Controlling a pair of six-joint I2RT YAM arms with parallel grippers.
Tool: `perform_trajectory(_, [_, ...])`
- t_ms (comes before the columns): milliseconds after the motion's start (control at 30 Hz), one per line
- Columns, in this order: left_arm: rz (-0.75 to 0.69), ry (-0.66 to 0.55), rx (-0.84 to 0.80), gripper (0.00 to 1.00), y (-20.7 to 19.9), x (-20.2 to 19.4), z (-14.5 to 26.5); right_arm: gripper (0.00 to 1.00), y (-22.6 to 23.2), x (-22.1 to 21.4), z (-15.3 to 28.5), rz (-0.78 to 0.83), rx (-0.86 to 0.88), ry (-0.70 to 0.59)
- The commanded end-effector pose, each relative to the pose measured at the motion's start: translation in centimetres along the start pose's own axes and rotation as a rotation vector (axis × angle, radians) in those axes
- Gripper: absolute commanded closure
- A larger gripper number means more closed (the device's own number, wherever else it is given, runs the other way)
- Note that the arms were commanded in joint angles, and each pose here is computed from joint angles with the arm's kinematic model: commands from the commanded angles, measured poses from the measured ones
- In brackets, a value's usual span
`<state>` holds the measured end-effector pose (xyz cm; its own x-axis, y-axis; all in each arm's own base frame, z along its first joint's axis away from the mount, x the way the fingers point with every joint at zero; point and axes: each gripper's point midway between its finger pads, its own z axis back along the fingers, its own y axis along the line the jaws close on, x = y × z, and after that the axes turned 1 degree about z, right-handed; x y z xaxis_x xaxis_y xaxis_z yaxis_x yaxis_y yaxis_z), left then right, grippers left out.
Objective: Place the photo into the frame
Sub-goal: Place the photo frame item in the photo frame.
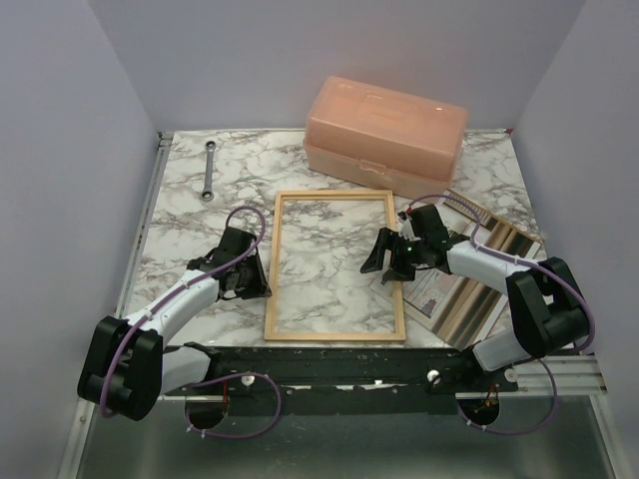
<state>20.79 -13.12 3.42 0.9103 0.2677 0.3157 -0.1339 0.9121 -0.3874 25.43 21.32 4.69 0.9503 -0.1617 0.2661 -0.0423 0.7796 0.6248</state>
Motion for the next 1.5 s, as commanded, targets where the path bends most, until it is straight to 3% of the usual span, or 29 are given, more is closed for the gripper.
perform_trajectory(0, [-0.017,0.019,0.071,0.81,1.6,-0.9,-0.7,0.19,-0.5,0.5,0.1,0.015,-0.073,-0.011])
perform_trajectory(1067, [-0.019,0.022,0.075,0.81,1.6,-0.9,-0.7,0.17,-1.3,2.0,2.7,0.05,-0.231,-0.076])
perform_trajectory(1467, [-0.018,0.019,0.048,0.78,1.2,-1.0,-0.7,0.14,-2.2,3.3,4.8,0.07,-0.329,-0.156])
